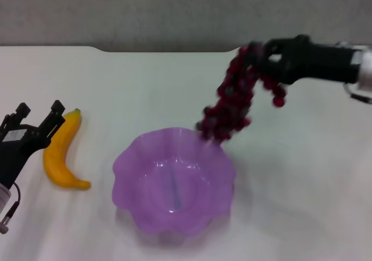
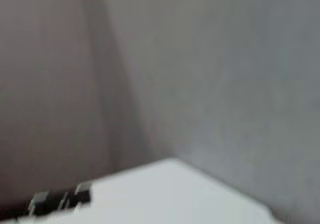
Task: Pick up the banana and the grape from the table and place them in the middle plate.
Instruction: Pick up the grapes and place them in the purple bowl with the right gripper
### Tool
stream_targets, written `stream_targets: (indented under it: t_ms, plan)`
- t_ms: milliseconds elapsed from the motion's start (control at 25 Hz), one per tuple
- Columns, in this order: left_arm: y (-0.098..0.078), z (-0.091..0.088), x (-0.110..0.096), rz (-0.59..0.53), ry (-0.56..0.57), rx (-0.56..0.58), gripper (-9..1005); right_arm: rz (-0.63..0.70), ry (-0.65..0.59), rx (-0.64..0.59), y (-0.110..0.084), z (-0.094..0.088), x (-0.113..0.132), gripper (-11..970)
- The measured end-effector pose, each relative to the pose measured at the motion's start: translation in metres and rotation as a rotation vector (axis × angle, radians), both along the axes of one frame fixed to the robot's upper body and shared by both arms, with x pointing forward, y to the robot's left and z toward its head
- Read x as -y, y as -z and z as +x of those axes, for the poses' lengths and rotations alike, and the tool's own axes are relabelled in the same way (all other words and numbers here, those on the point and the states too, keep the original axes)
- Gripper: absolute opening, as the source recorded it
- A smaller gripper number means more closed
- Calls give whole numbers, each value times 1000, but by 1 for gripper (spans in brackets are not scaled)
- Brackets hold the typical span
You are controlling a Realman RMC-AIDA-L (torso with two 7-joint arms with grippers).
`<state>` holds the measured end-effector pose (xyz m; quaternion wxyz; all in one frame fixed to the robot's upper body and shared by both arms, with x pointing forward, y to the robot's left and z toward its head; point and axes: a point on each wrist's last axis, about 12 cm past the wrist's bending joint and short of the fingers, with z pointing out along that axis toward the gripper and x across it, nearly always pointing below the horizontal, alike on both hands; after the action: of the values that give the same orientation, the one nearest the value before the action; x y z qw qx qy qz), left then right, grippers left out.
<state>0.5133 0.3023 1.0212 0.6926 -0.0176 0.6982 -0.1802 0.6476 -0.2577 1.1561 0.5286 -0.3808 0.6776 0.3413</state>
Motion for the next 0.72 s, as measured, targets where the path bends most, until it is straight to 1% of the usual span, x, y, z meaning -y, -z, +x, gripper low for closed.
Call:
stream_targets:
  t_ms: [120,160,200,240,360,480,600,720]
  plan:
    - [0,1,0,-1,2,1,892,-114,-65,-15,6,4,-22,282]
    - [-1,1,0,-1,2,1,892,-194,-110,-22,12,5,-39,281]
    - [-1,1,0,-1,2,1,892,-235,-133,-24,15,6,-48,281]
    - [-1,1,0,-1,3,1,892,-235,-133,-24,15,6,-48,281]
    - [-1,1,0,-1,3,1,892,-332,-195,-24,24,4,-73,282]
    - [-1,1,1,-1,4,2,892,-374,-221,-19,30,2,-88,282]
    - [0,0,1,-3,4,1,893,-375,-218,-19,32,1,-92,281]
    - [0,-1,1,-4,2,-2,893,-354,-203,-18,30,3,-92,280]
